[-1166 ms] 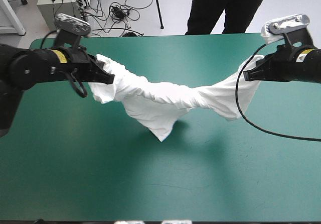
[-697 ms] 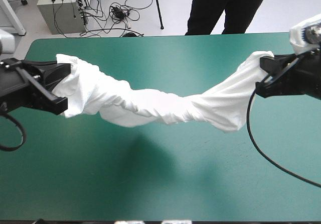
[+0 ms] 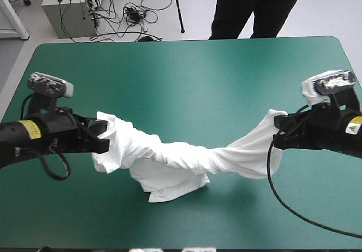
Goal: Fold the cloth
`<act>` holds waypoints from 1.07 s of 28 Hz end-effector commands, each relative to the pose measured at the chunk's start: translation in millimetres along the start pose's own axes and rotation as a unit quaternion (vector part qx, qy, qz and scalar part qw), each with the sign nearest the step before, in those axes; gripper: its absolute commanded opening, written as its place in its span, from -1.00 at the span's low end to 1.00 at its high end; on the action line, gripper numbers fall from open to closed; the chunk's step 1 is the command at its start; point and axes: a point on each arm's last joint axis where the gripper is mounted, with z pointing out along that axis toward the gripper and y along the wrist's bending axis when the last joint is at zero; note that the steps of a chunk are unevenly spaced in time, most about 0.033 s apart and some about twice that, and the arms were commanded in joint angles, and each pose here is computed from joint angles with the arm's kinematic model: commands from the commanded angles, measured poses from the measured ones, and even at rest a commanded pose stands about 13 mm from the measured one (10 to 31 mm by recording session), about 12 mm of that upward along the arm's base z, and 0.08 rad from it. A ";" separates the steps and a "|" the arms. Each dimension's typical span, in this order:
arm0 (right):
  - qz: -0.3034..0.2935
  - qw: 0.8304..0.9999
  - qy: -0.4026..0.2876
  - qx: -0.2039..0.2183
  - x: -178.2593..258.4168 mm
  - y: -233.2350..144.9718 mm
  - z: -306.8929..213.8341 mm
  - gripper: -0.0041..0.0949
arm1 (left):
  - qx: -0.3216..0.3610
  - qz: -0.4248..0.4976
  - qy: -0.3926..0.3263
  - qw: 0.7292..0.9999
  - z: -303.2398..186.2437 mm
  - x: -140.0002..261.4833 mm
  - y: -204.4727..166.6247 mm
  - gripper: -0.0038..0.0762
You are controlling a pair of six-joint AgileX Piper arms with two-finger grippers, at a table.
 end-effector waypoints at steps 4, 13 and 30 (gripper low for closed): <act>-0.004 0.996 0.015 0.084 -18.7 -43.9 59.6 -0.95 | -0.116 0.026 -0.008 0.993 56.8 -25.6 29.9 -0.93; 0.015 0.988 0.098 0.117 -27.2 -110.6 186.7 -0.95 | -0.165 0.084 0.025 0.982 193.3 -51.0 63.2 -0.93; -0.018 0.985 0.051 0.162 -73.2 -129.1 197.3 0.15 | -0.207 0.071 0.109 0.970 206.4 -53.8 108.5 -0.11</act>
